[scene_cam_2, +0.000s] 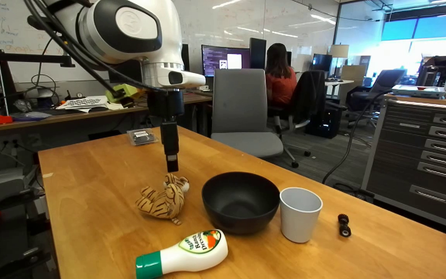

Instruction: Put the stuffed animal in the black bowl

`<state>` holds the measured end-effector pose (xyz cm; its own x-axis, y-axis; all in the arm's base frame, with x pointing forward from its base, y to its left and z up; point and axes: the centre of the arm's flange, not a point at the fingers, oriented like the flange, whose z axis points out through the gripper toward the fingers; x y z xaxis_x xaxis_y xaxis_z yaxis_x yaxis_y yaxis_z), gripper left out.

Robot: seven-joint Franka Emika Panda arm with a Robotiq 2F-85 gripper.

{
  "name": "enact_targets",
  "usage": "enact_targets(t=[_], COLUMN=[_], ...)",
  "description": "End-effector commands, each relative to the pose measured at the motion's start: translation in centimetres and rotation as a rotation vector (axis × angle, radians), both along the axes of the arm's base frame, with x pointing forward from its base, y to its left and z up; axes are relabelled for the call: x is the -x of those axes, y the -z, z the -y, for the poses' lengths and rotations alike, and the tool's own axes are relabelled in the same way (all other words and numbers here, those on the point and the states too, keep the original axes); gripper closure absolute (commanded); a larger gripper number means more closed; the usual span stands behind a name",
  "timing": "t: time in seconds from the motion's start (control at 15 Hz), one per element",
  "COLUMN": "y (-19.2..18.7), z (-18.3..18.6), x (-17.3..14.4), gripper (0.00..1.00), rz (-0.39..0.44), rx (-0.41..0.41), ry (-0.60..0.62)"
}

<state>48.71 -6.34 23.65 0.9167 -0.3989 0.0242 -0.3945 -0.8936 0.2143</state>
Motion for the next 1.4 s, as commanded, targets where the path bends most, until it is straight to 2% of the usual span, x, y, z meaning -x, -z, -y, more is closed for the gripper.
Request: enact_targets(t=[0.0,0.4,0.47,0.53,1.0,1.13,1.33], y=[1.0,2.0,2.1,2.1,2.4,2.3,2.3], z=[1.2,1.9,2.0,2.0,2.0,2.1,2.1], x=[-1.0,-1.1,-1.2,-1.2,-1.5,-1.6,-1.7], gripper=[0.0,0.0,0.12,0.28,0.82,0.94,0.98], rz=[-0.037,-0.069,-0.073,-0.075,-0.071,-0.069,-0.066], rx=[0.04,0.051,0.053,0.053,0.049,0.05,0.051], ry=[0.009,0.023,0.02,0.018,0.002,-0.005,-0.013])
